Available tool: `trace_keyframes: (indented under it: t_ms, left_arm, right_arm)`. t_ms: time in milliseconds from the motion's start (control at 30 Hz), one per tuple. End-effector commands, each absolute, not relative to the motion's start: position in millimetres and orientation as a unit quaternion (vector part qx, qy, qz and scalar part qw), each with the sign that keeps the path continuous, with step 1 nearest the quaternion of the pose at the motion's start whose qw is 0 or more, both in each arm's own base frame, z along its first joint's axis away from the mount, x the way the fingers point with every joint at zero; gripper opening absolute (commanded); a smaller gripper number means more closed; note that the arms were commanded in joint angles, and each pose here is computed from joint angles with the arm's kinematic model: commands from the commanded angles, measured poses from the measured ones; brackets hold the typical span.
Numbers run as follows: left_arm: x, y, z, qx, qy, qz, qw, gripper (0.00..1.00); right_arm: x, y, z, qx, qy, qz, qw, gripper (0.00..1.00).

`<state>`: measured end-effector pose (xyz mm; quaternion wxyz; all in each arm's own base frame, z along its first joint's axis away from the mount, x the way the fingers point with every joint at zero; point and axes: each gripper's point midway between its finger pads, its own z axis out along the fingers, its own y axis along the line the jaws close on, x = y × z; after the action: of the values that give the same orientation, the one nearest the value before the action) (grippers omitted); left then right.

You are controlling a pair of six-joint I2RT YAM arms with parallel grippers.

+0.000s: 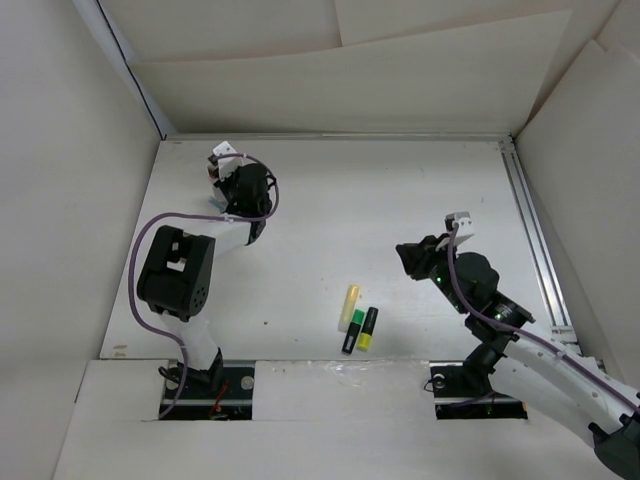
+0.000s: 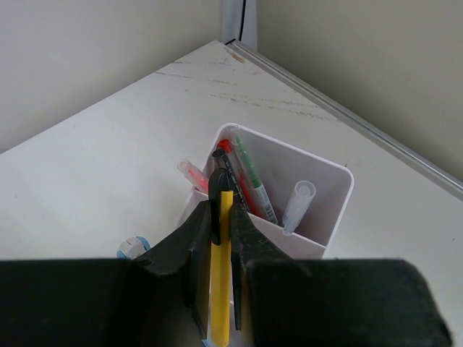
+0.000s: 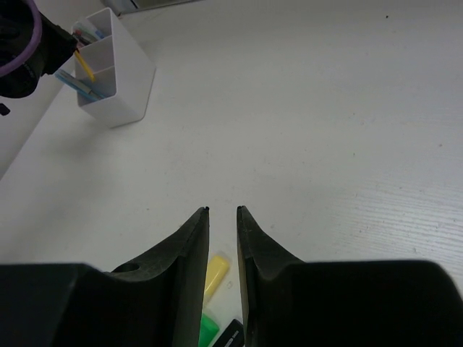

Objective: Sort the stationery into containers
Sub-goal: Place the pen in the storage box.

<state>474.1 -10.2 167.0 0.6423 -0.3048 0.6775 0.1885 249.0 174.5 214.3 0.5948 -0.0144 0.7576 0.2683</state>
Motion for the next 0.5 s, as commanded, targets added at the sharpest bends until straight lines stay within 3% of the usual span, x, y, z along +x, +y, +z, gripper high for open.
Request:
trace_keyframes:
  t_ms: [0, 467]
  left_arm:
    - [485, -10, 190, -0.321, 0.657, 0.187, 0.656, 0.0]
    - [480, -4, 180, -0.315, 0.672, 0.221, 0.633, 0.0]
  right_arm:
    - [251, 174, 234, -0.012, 0.734, 0.281, 0.618, 0.27]
    - [250, 169, 238, -0.004, 0.727, 0.279, 0.627, 0.27]
